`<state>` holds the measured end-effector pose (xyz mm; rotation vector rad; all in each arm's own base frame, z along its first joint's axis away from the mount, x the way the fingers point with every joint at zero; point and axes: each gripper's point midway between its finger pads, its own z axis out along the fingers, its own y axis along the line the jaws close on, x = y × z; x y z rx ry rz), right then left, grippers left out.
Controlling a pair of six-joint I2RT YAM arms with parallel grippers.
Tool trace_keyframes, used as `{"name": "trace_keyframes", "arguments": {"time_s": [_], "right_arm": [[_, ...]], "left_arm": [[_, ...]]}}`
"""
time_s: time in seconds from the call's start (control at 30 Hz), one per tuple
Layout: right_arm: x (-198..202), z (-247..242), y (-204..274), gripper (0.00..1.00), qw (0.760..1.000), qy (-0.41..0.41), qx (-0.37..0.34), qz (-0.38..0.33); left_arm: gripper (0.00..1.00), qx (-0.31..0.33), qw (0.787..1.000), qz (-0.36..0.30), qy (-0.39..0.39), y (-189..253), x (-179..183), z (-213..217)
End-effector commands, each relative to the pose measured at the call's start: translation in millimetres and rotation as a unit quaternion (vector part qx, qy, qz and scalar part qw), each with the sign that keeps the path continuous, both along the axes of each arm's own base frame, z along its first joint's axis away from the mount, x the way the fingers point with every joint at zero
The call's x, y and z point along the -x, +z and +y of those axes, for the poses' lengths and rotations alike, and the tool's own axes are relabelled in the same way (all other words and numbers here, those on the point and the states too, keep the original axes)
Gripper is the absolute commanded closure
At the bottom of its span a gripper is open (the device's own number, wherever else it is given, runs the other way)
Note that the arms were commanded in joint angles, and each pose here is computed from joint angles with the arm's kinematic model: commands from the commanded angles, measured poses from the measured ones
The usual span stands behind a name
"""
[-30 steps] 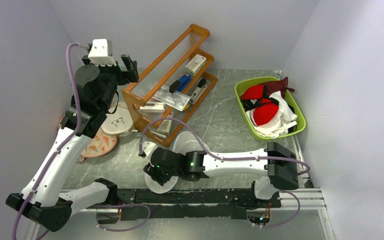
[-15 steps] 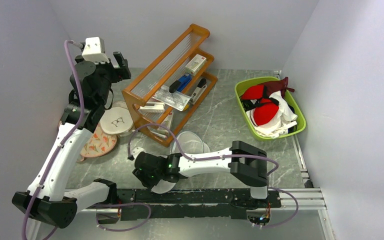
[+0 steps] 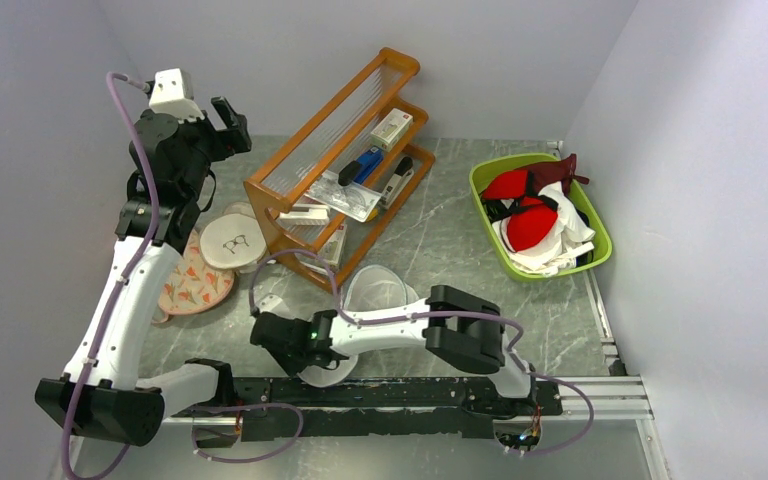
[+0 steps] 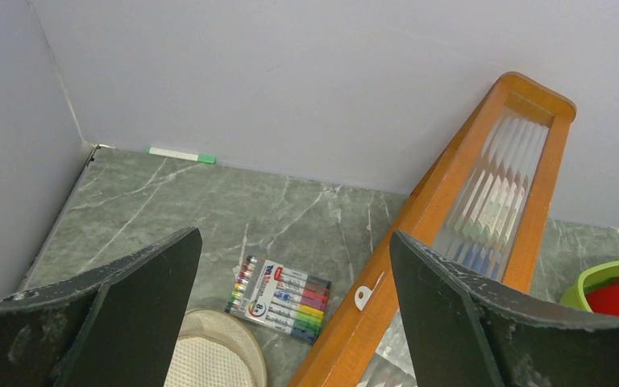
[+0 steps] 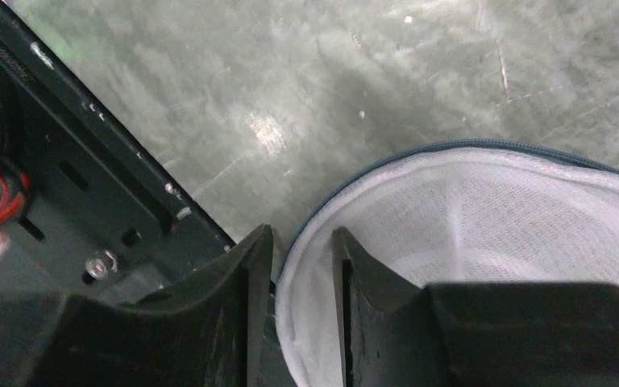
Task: Unzip the laundry bag and remove the bra
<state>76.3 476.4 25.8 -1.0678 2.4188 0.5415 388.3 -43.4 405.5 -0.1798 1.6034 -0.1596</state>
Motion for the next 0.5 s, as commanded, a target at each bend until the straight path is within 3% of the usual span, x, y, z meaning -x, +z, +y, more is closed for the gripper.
{"name": "trace_keyframes", "arguments": {"time_s": [0.0,0.23,0.47], "right_arm": [[0.2,-7.8,-17.4,0.67,0.998,-0.033,0.052,-0.016],[-7.0,-27.3,-41.6,0.67,0.985,-0.074,0.138,-0.067],[-14.2,-29.6,-28.7,0.94,0.973,-0.090,0.161,-0.136]], "left_arm": [[0.02,0.011,1.000,-0.018,-0.015,16.0,1.7,-3.6],[0.03,0.011,1.000,-0.023,-0.011,19.7,3.9,0.5],[0.03,0.008,1.000,-0.026,-0.008,21.1,4.8,2.0]]}}
